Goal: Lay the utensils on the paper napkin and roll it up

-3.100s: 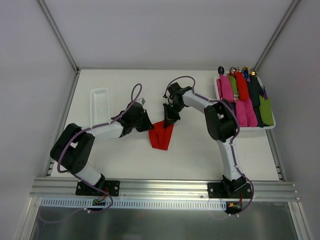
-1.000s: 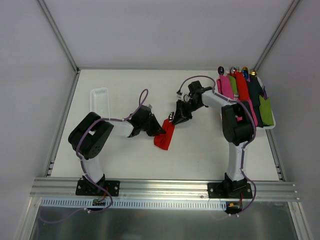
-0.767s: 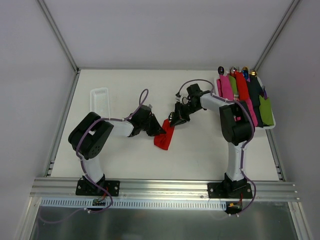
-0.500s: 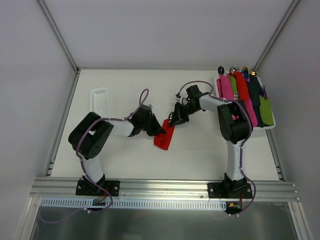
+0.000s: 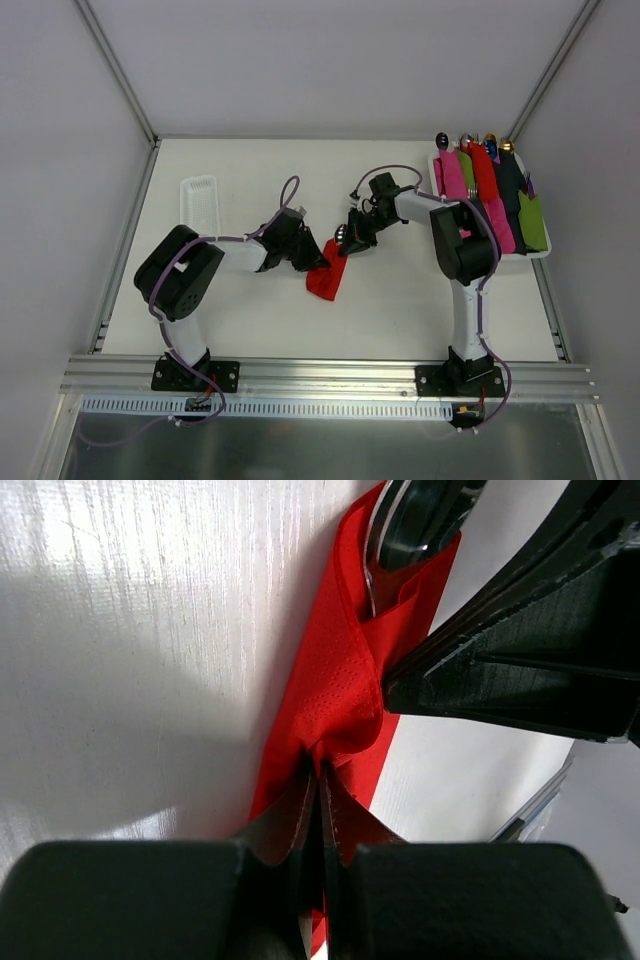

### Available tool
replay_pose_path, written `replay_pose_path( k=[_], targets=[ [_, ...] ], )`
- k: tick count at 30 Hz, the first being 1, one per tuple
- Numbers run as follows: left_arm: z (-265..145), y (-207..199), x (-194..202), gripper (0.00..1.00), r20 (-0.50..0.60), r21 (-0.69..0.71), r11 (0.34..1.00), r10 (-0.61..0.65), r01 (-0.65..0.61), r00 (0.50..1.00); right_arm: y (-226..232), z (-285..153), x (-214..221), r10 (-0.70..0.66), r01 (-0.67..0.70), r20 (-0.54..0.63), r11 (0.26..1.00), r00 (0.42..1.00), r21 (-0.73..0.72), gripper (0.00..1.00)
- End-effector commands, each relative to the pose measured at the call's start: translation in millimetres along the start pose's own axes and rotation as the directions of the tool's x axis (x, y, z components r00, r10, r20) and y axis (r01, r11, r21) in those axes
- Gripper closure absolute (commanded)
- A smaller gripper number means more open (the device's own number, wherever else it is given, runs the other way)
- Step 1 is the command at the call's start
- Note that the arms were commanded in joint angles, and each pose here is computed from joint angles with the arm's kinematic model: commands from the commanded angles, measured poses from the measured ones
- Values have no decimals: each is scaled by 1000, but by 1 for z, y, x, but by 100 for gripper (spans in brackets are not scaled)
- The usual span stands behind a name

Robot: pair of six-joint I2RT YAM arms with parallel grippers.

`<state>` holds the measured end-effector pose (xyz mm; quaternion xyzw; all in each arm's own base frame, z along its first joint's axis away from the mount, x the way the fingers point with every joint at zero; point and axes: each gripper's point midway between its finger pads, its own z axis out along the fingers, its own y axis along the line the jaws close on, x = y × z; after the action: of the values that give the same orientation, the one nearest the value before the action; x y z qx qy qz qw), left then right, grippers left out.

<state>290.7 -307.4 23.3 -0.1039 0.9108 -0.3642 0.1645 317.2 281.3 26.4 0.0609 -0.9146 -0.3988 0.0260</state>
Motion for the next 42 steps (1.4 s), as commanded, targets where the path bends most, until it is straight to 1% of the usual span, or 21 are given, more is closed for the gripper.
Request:
replay_pose_path(
  k=[1,6,11,19,23,30,39,41,42],
  targets=[
    [-13,-24,-8,100,33,38,997,73,-74,997,-17,10,3,5,-4,-16,996,1000,94,95],
    [-20,-49,-12,100,49,114,988,100,-105,994,-18,12,6,13,-11,-26,996,1000,93,95],
    [-24,-64,-11,100,38,171,981,89,-94,995,-18,13,5,19,-16,-30,996,999,88,95],
    [-12,-65,6,100,-13,195,979,63,-59,998,-19,13,4,25,-23,-24,995,999,95,95],
    [-7,-74,17,100,-30,226,972,65,-57,997,-20,13,4,26,-23,-22,995,999,101,95],
    [5,-63,33,100,-66,192,981,42,-29,997,-20,11,3,29,-27,-16,994,999,108,96],
    [22,-28,52,100,-99,70,998,2,5,995,-21,12,3,32,-30,-16,993,999,117,96],
    [26,-15,57,100,-111,20,999,-23,25,994,-22,12,4,33,-31,-20,993,999,118,96],
    [27,-9,60,90,-115,3,999,-33,33,993,-21,12,4,26,-24,-21,993,999,118,96]
  ],
)
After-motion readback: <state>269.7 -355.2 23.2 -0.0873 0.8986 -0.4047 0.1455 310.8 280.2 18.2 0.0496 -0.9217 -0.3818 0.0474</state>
